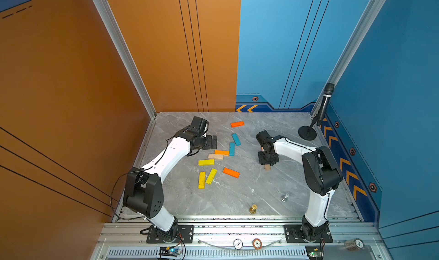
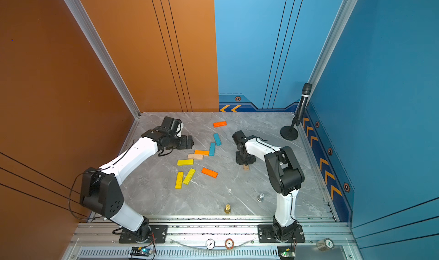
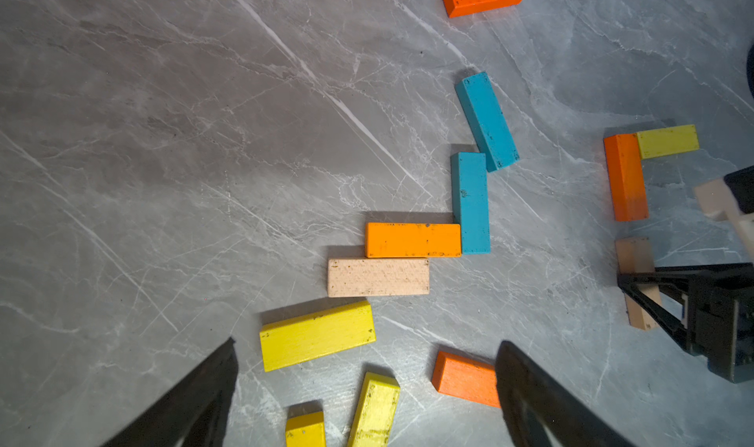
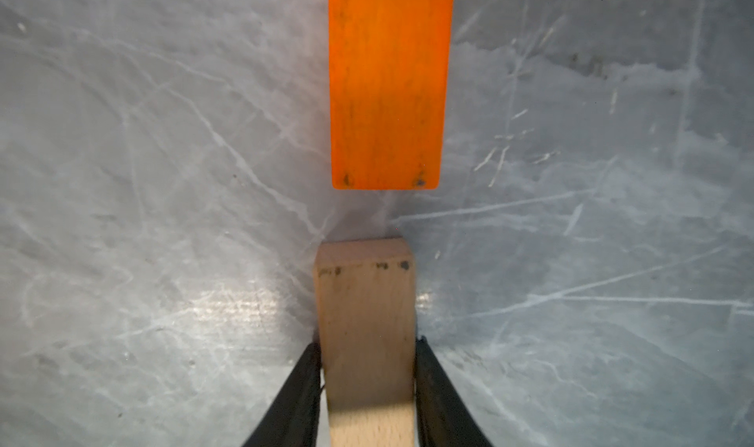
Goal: Assemble the number 6 with building blocks
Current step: Assemble the building block at the center of the board.
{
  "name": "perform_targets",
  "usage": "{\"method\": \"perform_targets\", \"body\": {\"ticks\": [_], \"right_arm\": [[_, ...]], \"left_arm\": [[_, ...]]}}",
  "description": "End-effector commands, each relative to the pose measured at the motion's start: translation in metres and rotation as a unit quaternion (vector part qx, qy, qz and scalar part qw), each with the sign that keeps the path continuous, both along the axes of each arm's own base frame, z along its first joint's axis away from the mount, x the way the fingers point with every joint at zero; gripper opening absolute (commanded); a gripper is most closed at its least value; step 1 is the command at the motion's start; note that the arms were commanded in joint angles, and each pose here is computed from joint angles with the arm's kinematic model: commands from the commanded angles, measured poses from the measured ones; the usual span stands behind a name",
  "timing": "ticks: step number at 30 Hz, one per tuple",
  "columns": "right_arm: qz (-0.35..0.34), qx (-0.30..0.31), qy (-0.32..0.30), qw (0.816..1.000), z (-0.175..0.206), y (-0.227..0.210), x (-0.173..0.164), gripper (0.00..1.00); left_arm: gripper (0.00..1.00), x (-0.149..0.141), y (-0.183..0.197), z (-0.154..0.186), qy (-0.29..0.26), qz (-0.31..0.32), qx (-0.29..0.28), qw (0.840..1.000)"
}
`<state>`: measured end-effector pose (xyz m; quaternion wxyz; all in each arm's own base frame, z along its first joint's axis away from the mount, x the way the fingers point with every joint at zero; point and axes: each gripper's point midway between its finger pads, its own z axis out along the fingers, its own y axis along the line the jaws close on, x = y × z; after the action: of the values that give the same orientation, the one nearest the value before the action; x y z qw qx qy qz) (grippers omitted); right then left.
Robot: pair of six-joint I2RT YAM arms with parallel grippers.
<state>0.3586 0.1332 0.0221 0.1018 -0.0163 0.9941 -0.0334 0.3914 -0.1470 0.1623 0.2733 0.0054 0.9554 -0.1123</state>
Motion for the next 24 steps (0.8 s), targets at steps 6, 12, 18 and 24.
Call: {"method": "perform_targets", "body": {"ticks": [6,12,18,24], "right_arm": [[-0.002,-0.015,0.019,1.000,-0.0082,-0.0034,-0.0024,0.36],[-0.003,-0.016,0.019,1.000,-0.0082,-0.0044,-0.0024,0.35],[-0.005,-0.015,0.017,1.000,-0.0078,-0.0038,-0.0012,0.36],[-0.007,-0.016,0.017,1.000,-0.0084,-0.0041,0.0002,0.36]], "left_arm": [[0.98,-0.0020,-0.0008,-0.0071,0.008,-0.004,0.010,1.000],[0.98,-0.0021,-0.0007,-0.0066,0.007,-0.005,0.011,1.000],[0.98,-0.0023,-0.0010,-0.0064,0.007,-0.005,0.011,1.000],[0.98,-0.0024,-0.0015,-0.0063,0.007,-0.006,0.011,1.000]]}}
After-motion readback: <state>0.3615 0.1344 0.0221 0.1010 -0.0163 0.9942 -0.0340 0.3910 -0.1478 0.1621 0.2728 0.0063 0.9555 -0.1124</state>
